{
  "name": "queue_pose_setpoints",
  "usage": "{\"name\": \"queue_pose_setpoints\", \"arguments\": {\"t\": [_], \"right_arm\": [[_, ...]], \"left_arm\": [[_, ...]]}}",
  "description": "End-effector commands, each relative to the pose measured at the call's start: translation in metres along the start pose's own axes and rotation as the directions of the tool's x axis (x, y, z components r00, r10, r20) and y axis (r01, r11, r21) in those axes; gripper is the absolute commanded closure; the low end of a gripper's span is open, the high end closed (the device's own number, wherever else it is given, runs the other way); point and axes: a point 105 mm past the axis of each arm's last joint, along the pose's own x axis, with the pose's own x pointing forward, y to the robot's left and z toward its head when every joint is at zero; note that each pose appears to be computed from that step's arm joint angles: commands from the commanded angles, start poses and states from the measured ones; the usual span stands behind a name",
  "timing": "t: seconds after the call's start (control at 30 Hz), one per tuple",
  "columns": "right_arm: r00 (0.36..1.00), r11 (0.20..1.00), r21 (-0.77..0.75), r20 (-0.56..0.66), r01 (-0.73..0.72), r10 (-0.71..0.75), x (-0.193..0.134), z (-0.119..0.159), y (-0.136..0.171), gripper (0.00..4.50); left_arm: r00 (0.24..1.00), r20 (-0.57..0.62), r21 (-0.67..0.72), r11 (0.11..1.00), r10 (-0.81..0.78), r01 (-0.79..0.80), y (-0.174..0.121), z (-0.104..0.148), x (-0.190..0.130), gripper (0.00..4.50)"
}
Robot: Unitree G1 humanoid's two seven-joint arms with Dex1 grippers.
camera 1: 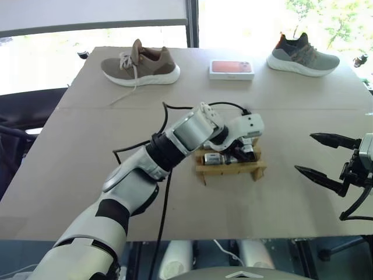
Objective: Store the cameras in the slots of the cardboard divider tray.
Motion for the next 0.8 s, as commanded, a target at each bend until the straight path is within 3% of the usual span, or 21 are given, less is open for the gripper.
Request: {"name": "queue_pose_setpoints", "arguments": {"t": [0.03,0.43,0.5,0.57,0.7,0.8], "right_arm": [[1.0,0.999,-0.037,0.015,-0.02,0.021,-0.001,0.008,-0.002,0.03],[1.0,0.999,-0.043,0.011,-0.025,0.026,-0.001,0.008,-0.001,0.03],[1.0,0.999,-0.043,0.012,-0.024,0.024,-0.001,0.008,-0.001,0.0],[1.0,0.999,-0.043,0.012,-0.023,0.023,-0.001,0.009,-0.001,0.0],[1.0,0.999,-0.038,0.008,-0.018,0.018,-0.003,0.008,0.001,0.0],[1.0,1.0,-0.03,0.003,-0.008,0.008,-0.002,0.005,0.002,0.0]], "left_arm": [[1.0,0.015,0.024,1.0,0.016,-0.016,-0.002,0.01,-0.006,3.71],[0.999,-0.002,0.003,0.999,0.037,-0.037,0.0,0.012,-0.006,3.71],[0.998,0.022,-0.01,0.999,0.05,-0.05,0.002,0.017,-0.006,2.69],[0.997,0.06,-0.01,0.999,0.049,-0.048,0.001,0.028,-0.011,1.95],[0.98,0.198,-0.063,0.998,0.022,-0.009,-0.007,0.061,-0.043,0.09],[0.954,0.295,-0.092,0.996,0.044,-0.017,-0.006,0.074,-0.072,0.09]]}}
